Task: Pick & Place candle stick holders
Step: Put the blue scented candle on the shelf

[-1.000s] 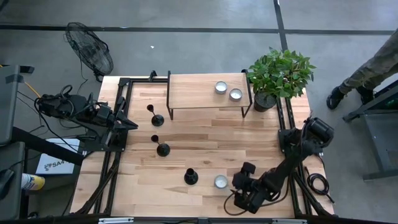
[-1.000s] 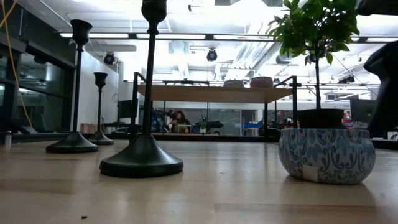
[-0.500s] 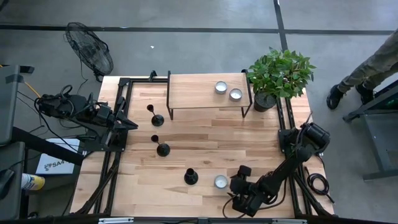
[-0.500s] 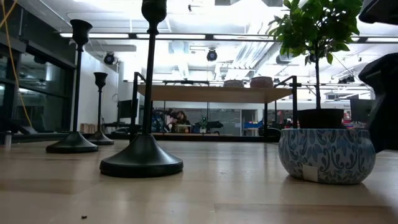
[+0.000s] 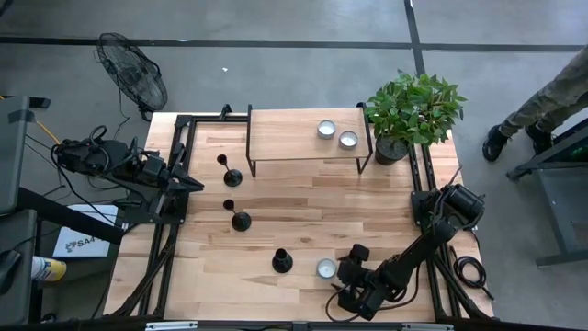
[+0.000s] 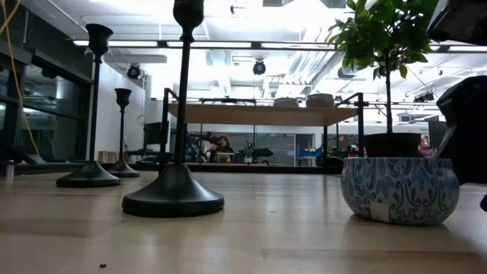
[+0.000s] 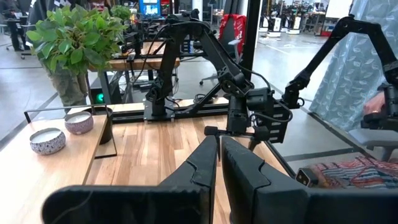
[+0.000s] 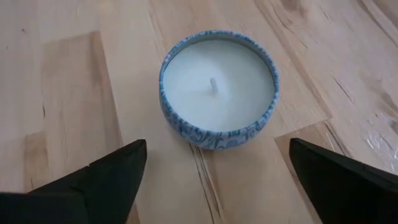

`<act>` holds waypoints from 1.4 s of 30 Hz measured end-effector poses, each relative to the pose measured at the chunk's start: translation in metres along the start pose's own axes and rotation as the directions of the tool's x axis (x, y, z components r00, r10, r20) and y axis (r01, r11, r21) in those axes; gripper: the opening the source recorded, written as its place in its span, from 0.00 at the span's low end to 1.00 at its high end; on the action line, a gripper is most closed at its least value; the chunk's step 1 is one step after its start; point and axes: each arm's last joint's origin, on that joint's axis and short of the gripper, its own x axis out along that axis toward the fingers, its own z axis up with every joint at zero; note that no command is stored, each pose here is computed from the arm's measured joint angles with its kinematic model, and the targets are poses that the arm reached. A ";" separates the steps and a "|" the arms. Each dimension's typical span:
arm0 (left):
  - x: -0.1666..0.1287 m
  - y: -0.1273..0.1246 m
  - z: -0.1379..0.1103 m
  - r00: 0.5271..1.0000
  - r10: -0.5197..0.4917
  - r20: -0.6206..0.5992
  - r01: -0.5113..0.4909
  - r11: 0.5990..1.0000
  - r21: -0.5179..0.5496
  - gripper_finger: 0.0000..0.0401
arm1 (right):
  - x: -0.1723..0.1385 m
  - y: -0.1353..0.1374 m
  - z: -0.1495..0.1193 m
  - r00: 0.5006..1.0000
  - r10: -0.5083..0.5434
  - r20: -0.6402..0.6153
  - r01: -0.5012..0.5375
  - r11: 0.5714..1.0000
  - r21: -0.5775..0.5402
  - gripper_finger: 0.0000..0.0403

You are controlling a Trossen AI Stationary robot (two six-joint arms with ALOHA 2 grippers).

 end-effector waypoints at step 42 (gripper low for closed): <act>0.000 0.000 0.000 1.000 0.000 0.000 0.000 1.000 0.000 0.06 | 0.030 -0.012 0.040 0.990 0.127 -0.062 -0.130 0.990 -0.049 0.98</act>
